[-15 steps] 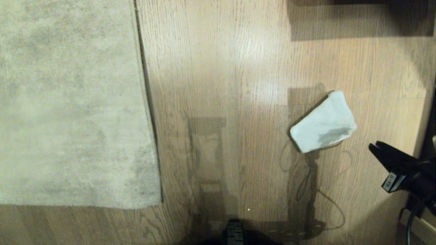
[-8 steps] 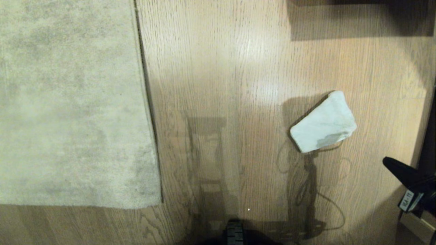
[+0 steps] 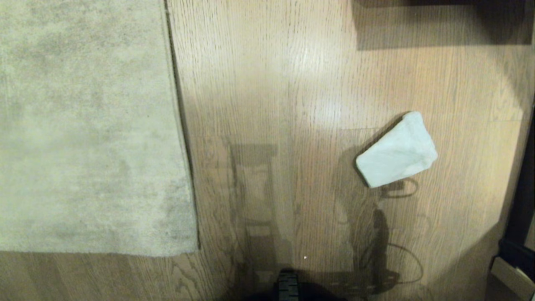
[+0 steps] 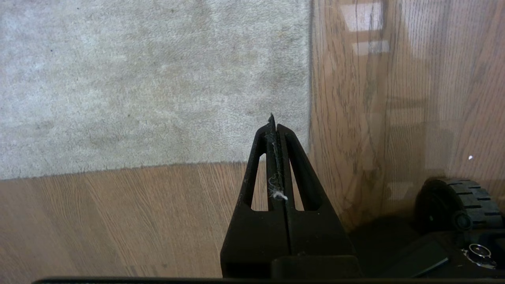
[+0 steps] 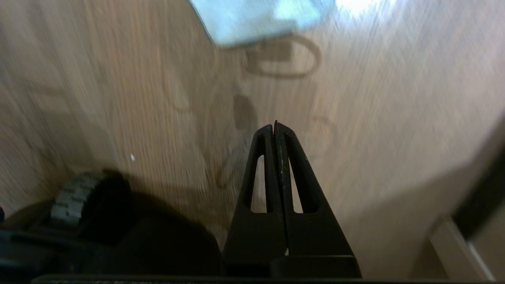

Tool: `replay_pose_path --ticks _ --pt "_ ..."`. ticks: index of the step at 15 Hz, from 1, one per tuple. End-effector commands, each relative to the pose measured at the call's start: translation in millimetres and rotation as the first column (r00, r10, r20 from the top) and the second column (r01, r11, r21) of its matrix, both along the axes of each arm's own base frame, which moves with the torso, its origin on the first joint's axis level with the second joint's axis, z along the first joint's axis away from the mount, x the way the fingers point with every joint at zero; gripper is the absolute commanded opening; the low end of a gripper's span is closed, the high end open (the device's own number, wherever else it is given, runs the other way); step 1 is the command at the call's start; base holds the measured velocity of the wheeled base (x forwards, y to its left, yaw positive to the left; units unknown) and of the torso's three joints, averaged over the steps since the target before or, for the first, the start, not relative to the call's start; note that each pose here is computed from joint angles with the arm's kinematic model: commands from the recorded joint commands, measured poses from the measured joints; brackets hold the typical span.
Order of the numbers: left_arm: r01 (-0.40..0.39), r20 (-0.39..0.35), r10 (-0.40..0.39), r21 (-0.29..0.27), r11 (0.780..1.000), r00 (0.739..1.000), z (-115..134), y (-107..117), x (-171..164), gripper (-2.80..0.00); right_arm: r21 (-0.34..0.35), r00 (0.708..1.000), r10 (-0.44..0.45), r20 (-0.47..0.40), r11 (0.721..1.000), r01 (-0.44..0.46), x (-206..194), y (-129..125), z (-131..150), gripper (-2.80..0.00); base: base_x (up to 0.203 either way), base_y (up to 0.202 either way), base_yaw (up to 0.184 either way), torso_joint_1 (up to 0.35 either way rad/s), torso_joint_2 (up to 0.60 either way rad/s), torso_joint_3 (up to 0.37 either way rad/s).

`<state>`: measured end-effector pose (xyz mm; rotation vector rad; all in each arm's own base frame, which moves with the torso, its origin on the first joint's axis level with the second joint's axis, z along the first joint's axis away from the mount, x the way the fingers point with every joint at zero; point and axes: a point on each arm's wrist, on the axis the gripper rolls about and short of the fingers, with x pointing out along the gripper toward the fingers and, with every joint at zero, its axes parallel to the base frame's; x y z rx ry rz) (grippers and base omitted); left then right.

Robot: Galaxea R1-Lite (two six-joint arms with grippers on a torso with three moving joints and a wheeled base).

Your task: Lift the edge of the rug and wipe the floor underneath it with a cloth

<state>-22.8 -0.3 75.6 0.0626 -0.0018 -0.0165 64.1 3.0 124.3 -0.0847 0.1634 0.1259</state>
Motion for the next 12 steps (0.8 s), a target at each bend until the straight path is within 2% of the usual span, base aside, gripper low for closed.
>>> replay_pose_path --ticks 1,3,8,10,12 --pt "-0.001 -0.002 0.001 0.0 1.0 1.0 0 0 0 -2.8 0.002 0.998 -0.031 0.058 1.0 0.031 -26 -1 -4 -2.8 0.0 0.0 0.0 0.0 0.0 0.0" --pt "0.0 -0.001 0.0 -0.001 1.0 1.0 0 0 0 -2.8 0.013 0.997 -0.036 0.075 0.999 0.035 -47 -1 -14 -2.8 0.0 0.0 0.0 0.0 0.0 0.0" --pt "-0.001 -0.002 0.001 -0.001 1.0 1.0 0 0 0 -2.8 0.046 0.994 0.022 0.11 0.999 -0.027 -88 1 -37 -2.8 0.0 0.0 0.0 0.0 0.0 0.0" --pt "-0.001 -0.001 0.001 0.0 1.0 1.0 0 0 0 -2.8 0.105 0.992 -0.016 0.128 0.994 0.003 -93 0 -39 -2.8 0.0 0.0 0.0 0.0 0.0 0.0" --pt "0.0 -0.002 0.0 -0.001 1.0 1.0 0 0 0 -2.8 0.113 0.989 -0.085 0.12 0.991 0.071 -93 -2 -40 -2.8 0.0 0.0 0.0 0.0 0.0 0.0"
